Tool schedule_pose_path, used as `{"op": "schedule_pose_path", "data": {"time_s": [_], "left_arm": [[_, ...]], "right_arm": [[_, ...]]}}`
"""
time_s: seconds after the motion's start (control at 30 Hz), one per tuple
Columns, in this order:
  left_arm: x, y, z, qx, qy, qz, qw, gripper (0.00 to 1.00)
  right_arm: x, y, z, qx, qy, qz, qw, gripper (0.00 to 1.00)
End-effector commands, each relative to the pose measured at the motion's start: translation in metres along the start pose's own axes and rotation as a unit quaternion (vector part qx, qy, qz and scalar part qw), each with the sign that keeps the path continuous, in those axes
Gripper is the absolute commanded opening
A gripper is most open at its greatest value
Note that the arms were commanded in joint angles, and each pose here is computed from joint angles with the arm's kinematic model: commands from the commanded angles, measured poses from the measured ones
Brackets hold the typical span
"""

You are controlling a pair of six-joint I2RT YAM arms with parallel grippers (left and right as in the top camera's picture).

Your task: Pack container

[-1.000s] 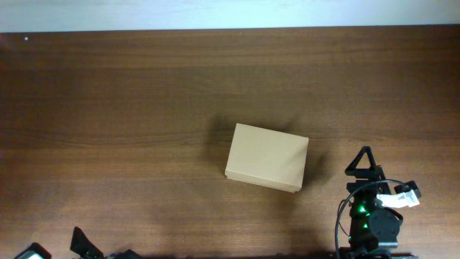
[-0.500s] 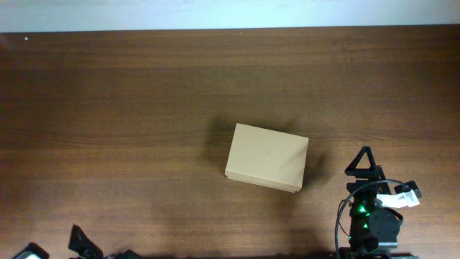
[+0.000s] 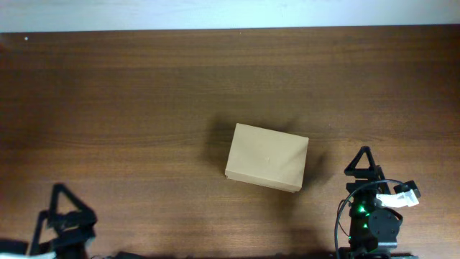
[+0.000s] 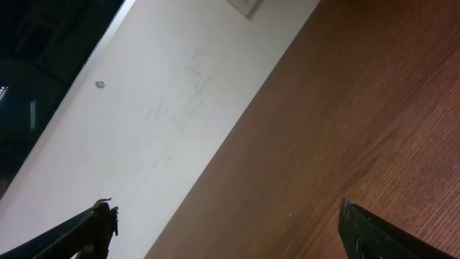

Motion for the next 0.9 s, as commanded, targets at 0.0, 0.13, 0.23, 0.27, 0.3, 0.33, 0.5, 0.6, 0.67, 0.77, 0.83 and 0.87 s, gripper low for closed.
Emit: {"op": "schedule_pose_path", "data": {"time_s": [0.0, 0.13, 0.23, 0.27, 0.3, 0.33, 0.5, 0.6, 0.67, 0.77, 0.83, 0.87], "left_arm": [[0.058, 0.0, 0.021, 0.023, 0.1, 0.007, 0.995, 0.99], [0.096, 0.022, 0.047, 0.022, 0.133, 0.005, 0.991, 0.99], [0.119, 0.043, 0.062, 0.015, 0.142, 0.008, 0.99, 0.99], [0.125, 0.052, 0.066, 0.01, 0.144, 0.01, 0.989, 0.99], [0.13, 0.06, 0.07, 0.005, 0.143, 0.011, 0.99, 0.99], [0.136, 0.069, 0.073, -0.002, 0.142, 0.013, 0.99, 0.99], [0.155, 0.1, 0.083, -0.021, 0.14, 0.02, 0.99, 0.99], [0.165, 0.115, 0.086, -0.027, 0.144, 0.022, 0.989, 0.99], [0.167, 0.118, 0.087, -0.024, 0.141, 0.033, 0.989, 0.99], [0.161, 0.118, 0.088, -0.023, 0.126, 0.045, 0.991, 0.99], [0.157, 0.118, 0.089, -0.026, 0.112, 0.045, 0.992, 0.99], [0.154, 0.118, 0.089, -0.027, 0.105, 0.05, 0.993, 0.99]], "right_arm": [[0.002, -0.002, 0.0, -0.001, -0.001, -0.007, 1.0, 0.99], [0.002, -0.002, 0.0, -0.001, -0.001, -0.007, 1.0, 0.99], [0.002, -0.002, 0.0, -0.001, -0.001, -0.007, 1.0, 0.99], [0.002, -0.002, 0.0, -0.001, -0.001, -0.007, 1.0, 0.99], [0.002, -0.002, 0.0, -0.001, -0.001, -0.007, 1.0, 0.99], [0.002, -0.002, 0.0, -0.001, -0.001, -0.007, 1.0, 0.99], [0.002, -0.002, 0.0, -0.001, -0.001, -0.007, 1.0, 0.99], [0.002, -0.002, 0.0, -0.001, -0.001, -0.007, 1.0, 0.99], [0.002, -0.002, 0.0, -0.001, -0.001, -0.007, 1.0, 0.99], [0.002, -0.002, 0.0, -0.001, -0.001, -0.007, 1.0, 0.99], [0.002, -0.002, 0.0, -0.001, -0.001, -0.007, 1.0, 0.99], [0.002, -0.002, 0.0, -0.001, -0.001, -0.007, 1.0, 0.99]]}}
Point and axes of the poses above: each gripper's point midway between its finger pads, its own z axis out along the fingers, its own y axis along the line the jaws close on, x = y × z, the point moved 1 cm from there along -z, back along the fingers, and after that the axes turned 9 degrees about -z, right-handed, at the moved point
